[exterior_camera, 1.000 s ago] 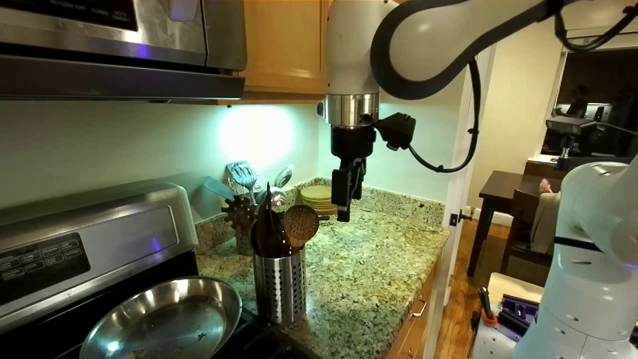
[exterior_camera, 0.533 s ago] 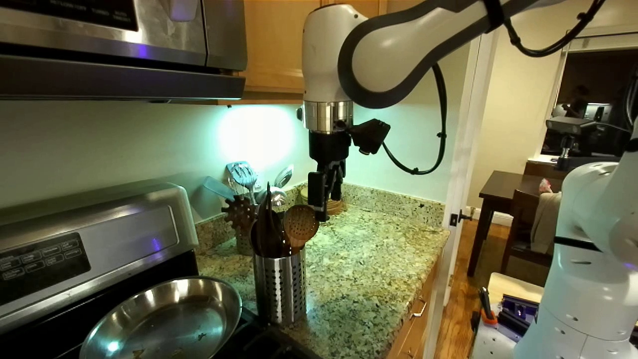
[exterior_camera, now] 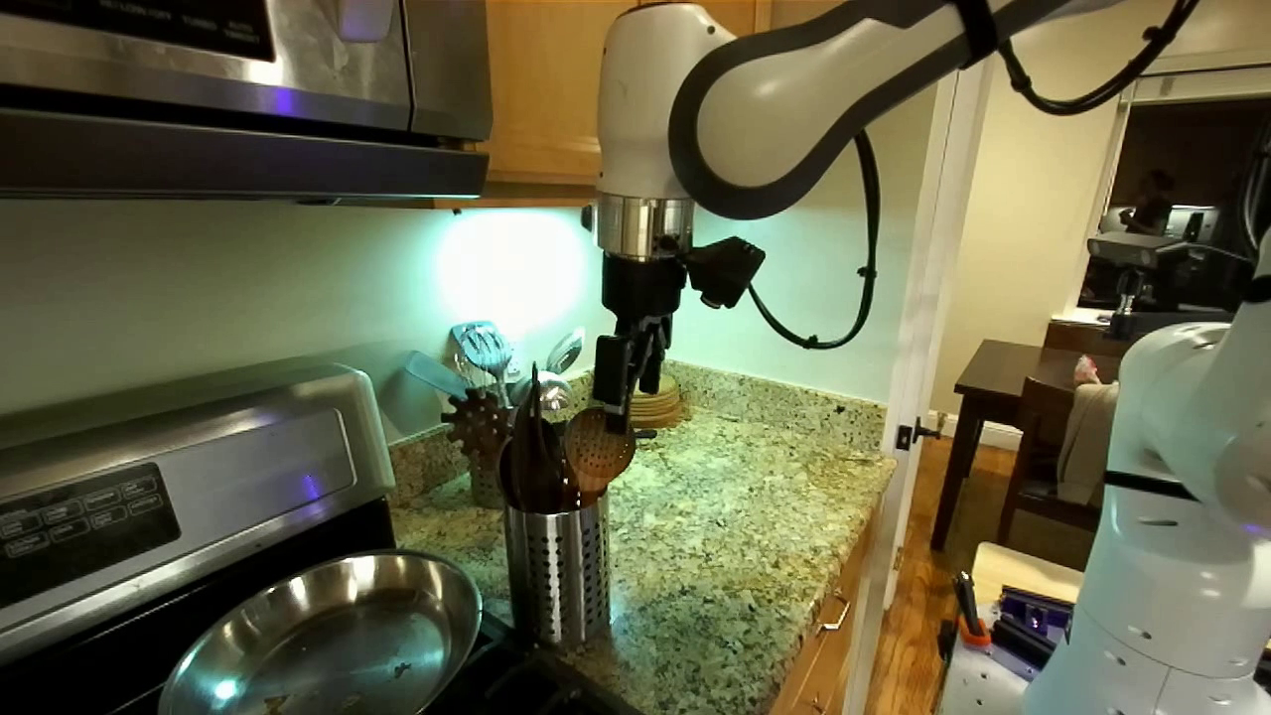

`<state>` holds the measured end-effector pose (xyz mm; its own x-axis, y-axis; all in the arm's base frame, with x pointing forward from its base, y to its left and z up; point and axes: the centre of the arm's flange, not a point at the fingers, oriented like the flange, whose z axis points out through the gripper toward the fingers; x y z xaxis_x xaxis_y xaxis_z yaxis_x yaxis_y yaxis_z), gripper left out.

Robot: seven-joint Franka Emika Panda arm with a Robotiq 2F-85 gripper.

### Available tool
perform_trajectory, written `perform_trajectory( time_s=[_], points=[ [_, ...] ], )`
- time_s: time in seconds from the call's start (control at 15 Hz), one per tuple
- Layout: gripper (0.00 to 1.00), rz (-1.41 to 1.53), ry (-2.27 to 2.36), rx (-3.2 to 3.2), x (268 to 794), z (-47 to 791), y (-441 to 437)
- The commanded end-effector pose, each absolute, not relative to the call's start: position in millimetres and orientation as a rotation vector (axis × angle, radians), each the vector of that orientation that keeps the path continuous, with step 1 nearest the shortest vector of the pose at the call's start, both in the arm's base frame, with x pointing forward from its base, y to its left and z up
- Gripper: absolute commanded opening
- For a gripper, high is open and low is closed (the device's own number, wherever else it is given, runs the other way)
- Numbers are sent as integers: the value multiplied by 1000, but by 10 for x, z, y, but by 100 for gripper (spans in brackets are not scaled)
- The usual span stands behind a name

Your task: Put the wooden spoon with holes on the countertop

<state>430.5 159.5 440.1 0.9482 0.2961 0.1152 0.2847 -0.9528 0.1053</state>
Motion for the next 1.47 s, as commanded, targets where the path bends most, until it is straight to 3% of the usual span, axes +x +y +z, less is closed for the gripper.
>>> perform_trajectory(
  time_s=[0.0,0.87,0.93,1.07,1.4],
  points=[
    [100,349,487,2980,4454,4317,1559],
    [99,386,520,3003,4715,3927,1417],
    [79,390,528,3004,4743,3906,1422],
    [72,394,539,3002,4757,3883,1421],
    [37,408,542,2995,4752,3915,1427]
  ],
)
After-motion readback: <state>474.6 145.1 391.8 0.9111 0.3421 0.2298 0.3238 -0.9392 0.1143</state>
